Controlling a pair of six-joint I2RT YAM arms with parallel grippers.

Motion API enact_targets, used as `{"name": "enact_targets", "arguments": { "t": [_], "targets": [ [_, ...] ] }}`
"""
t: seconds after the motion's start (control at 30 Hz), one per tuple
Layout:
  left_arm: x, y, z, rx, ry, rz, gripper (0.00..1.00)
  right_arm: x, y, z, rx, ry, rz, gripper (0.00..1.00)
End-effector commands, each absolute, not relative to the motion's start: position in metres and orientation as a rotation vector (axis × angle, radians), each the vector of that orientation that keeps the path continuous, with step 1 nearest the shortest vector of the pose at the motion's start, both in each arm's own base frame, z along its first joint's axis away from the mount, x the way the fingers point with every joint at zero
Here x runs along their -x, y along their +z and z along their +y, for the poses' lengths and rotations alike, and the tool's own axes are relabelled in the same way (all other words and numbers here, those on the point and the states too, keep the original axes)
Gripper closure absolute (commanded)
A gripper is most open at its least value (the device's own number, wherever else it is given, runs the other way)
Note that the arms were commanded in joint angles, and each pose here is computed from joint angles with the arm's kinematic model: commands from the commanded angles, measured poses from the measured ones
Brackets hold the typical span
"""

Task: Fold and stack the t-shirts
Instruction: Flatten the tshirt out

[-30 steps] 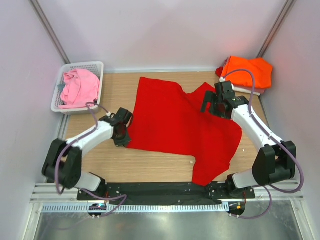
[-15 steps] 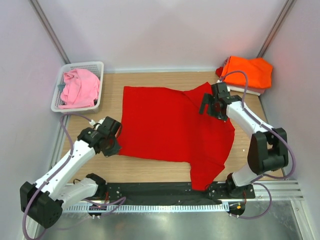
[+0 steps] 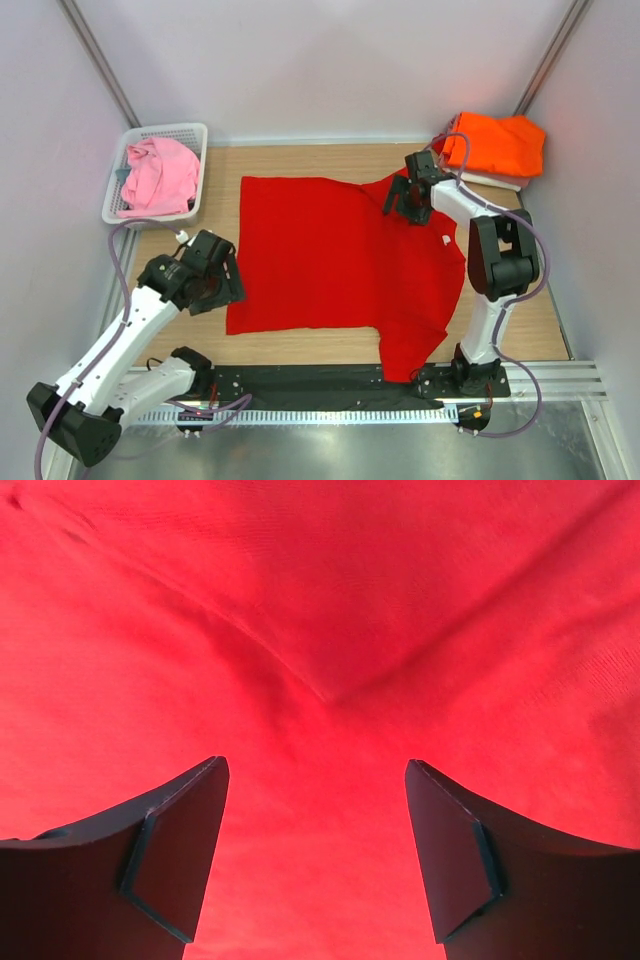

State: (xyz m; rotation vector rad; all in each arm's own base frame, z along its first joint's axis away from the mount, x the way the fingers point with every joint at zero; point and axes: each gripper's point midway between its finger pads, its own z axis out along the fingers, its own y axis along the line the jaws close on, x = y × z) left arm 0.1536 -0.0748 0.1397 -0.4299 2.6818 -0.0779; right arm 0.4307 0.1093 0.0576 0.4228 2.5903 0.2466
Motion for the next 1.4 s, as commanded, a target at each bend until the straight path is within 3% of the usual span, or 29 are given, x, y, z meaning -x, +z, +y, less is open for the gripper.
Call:
{"name": "enact_targets", "arguments": {
  "t": [0.0,0.1,0.33,1.13,1.37],
  "targets": [
    [-0.181,0.165,-0.093,0.252,-0.185,2.595,0.26,-0.461,0.075,0.12,-0.443,0.32,2.516,0.23],
    [-0.193,0.169,-0.083,0.17,-0.071,2.582,0.26,-0.47,0.07,0.12,-0.457,0.306,2.52,0.27],
    [-0.202,0.162,-0.112,0.079,-0.261,2.559,0.28,-0.485,0.056,0.115,-0.487,0.24,2.537,0.37],
    [-0.202,0.172,-0.108,0.106,-0.276,2.493,0.29,-0.477,0.056,0.113,-0.518,0.206,2.529,0.39],
    [-0.202,0.172,-0.107,0.113,-0.269,2.489,0.3,-0.492,0.061,0.117,-0.512,0.219,2.517,0.48]
  ]
}}
